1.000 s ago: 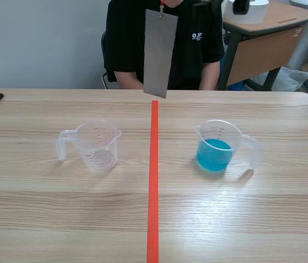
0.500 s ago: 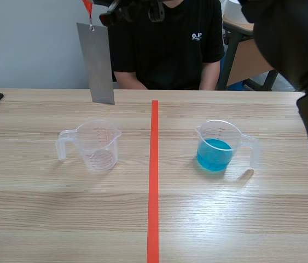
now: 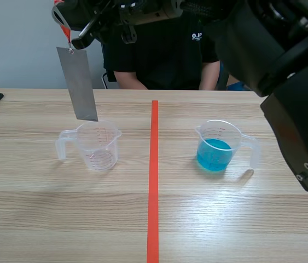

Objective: Do the redox reaction experiment.
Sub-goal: 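Put the plate into the left beaker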

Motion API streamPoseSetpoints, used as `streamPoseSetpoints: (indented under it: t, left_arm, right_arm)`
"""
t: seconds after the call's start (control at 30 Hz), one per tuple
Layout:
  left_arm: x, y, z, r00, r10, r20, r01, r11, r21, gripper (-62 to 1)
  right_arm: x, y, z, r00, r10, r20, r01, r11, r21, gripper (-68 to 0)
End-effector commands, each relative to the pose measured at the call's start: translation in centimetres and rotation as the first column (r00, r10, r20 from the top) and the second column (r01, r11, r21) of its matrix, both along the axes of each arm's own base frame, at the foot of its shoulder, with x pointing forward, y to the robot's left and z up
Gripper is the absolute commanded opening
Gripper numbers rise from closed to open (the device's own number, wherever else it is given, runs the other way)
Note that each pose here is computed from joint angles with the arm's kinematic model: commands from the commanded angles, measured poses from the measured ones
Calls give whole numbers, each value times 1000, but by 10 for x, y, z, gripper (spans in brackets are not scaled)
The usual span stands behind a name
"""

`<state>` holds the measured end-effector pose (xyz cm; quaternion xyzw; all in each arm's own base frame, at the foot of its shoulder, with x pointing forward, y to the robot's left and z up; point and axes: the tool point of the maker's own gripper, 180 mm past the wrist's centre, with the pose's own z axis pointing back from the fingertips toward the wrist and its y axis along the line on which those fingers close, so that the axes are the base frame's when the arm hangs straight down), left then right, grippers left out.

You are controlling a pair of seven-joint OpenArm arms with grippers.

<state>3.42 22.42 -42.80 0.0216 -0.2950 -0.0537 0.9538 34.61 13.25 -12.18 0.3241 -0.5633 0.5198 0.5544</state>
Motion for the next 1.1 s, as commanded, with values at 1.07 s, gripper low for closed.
streamPoseSetpoints:
  t: [1.07]
  left_arm:
    - [3,-3,2,1000,-9,15,9,1000,-6,-560]
  right_arm:
    - [23,3,-79,998,-16,-58,15,999,-31,-658]
